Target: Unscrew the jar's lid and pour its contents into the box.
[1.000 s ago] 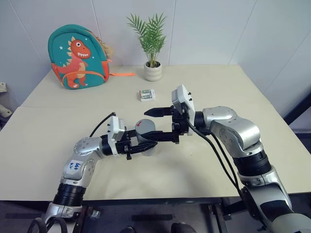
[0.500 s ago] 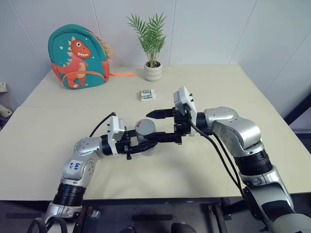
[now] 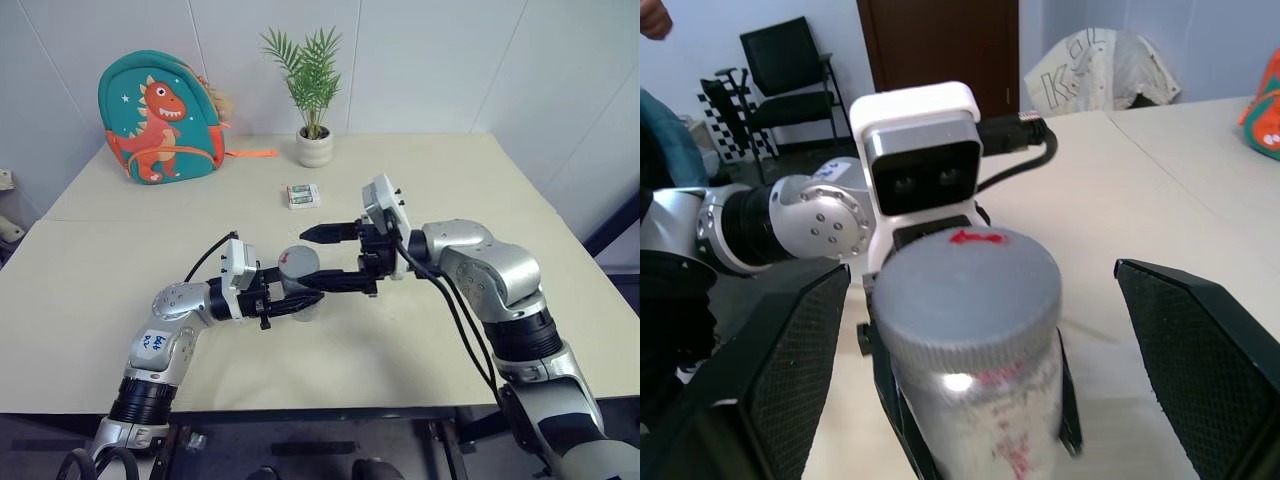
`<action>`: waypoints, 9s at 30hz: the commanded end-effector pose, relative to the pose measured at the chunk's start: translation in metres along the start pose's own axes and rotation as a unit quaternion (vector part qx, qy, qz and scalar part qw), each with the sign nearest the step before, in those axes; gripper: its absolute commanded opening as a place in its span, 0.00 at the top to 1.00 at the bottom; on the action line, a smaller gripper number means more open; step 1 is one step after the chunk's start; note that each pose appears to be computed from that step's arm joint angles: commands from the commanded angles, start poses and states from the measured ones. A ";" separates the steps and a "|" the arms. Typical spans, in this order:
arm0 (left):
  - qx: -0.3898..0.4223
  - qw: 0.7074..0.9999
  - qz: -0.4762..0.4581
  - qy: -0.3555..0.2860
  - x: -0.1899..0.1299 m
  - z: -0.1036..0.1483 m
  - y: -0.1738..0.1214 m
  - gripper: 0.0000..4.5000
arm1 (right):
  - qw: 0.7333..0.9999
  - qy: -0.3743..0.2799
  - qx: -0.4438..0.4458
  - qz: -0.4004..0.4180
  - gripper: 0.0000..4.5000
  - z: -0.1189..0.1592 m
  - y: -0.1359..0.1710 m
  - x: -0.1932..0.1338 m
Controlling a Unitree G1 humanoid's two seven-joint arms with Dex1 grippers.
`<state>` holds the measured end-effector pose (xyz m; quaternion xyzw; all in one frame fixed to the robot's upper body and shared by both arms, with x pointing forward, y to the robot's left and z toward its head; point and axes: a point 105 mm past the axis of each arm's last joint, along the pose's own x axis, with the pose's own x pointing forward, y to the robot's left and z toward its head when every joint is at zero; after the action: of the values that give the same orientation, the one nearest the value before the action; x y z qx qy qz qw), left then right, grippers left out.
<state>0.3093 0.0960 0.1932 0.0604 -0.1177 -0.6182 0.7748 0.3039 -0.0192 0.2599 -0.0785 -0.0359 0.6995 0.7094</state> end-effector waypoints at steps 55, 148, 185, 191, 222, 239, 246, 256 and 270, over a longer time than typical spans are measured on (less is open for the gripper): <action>0.008 0.999 0.045 -0.029 -0.016 0.029 0.021 0.56 | 0.881 -0.030 0.059 -0.469 0.43 -0.126 -0.076 -0.174; 0.918 0.321 -0.009 0.232 -0.011 0.068 0.085 0.56 | 0.964 -0.127 -0.052 -0.227 0.01 -0.021 -0.012 -0.070; -0.078 0.913 0.375 0.140 -0.091 0.027 0.075 0.56 | 0.983 -0.020 -0.105 -0.151 0.01 -0.031 -0.006 -0.080; -0.009 0.911 0.379 0.160 -0.091 0.030 0.079 0.56 | 0.983 -0.018 -0.107 -0.151 0.01 -0.032 -0.008 -0.079; 0.887 0.299 0.053 0.349 -0.030 0.051 0.099 0.56 | 0.977 -0.084 -0.086 -0.178 0.01 -0.023 -0.013 -0.061; 0.656 0.598 0.325 0.328 -0.063 0.087 0.118 0.56 | 0.977 -0.085 -0.075 -0.178 0.01 -0.028 -0.009 -0.065; 0.232 0.812 0.495 0.206 -0.101 0.064 0.122 0.56 | 0.980 -0.080 -0.076 -0.168 0.01 -0.027 -0.008 -0.065; -0.070 0.769 0.630 0.090 -0.176 0.015 0.136 0.56 | 0.978 -0.048 -0.138 -0.151 0.01 -0.016 -0.012 -0.069; -0.036 0.776 0.626 0.062 -0.187 -0.024 0.153 0.56 | 0.972 -0.042 -0.152 -0.175 0.01 -0.012 -0.021 -0.077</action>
<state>0.4212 0.3078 0.1677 -0.0362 -0.0235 0.0052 0.9991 0.3303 -0.0947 0.2456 -0.1383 -0.1645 0.5571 0.8022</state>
